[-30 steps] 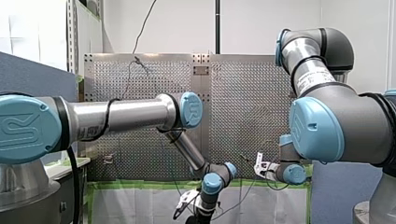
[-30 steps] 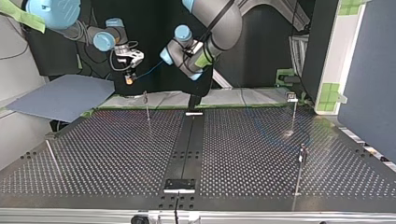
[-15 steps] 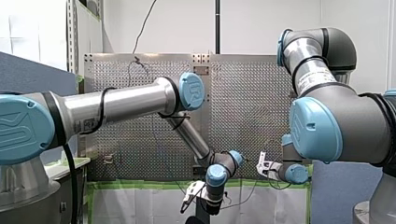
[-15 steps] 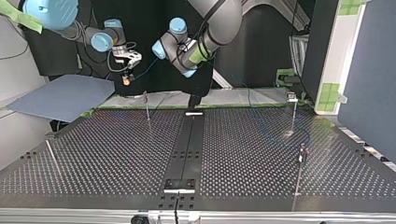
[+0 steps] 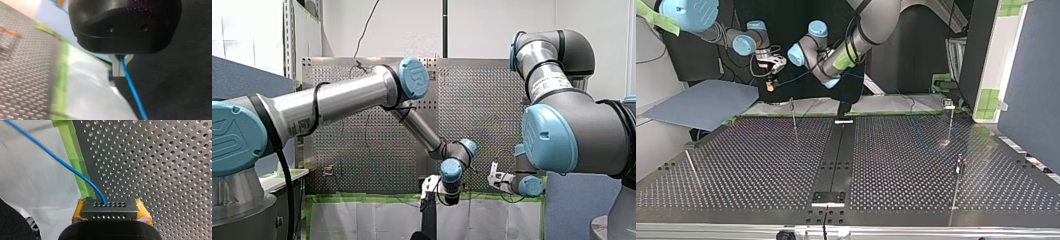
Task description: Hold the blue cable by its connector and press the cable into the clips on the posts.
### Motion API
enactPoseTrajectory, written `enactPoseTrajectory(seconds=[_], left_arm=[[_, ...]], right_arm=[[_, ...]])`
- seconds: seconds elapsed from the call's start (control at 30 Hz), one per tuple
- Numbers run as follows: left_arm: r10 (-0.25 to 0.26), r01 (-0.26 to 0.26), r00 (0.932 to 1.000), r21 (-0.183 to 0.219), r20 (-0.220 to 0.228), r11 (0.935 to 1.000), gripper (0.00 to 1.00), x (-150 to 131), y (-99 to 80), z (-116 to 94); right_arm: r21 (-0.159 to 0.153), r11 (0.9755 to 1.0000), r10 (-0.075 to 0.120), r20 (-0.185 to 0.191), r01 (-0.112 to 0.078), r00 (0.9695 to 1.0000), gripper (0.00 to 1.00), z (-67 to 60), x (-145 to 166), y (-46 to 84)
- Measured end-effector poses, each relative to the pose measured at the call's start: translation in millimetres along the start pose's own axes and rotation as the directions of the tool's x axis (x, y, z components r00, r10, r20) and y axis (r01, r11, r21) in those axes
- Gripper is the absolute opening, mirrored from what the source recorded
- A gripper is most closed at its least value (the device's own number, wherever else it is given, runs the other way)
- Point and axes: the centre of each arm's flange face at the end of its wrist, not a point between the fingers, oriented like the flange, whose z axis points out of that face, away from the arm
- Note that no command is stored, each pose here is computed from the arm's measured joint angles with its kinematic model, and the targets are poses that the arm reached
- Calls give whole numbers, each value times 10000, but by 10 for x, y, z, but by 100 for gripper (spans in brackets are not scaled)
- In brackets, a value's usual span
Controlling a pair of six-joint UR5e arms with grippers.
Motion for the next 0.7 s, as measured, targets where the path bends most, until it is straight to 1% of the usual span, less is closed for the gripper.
enactPoseTrajectory(seconds=[0.13,0.23,0.37,0.53,0.7], left_arm=[[-362,353,9978,166,555,9992,0,-184,-67,-61],[-628,605,9933,258,969,9978,0,-307,-124,-100],[-902,872,9855,277,1436,9958,0,-419,-160,-95],[-1131,1089,9768,333,1816,9935,0,-469,-169,-56],[-1355,1328,9650,271,2245,9908,0,-521,-157,-13]], right_arm=[[-3,10000,6,4,-6,10000,0,0,0,1],[-8,10000,9,7,-9,10000,0,-1,0,3],[-15,10000,13,16,-13,10000,0,-2,0,6],[2,10000,21,13,-21,10000,0,-1,4,18],[-10,10000,54,-22,-54,10000,0,1,21,67]])
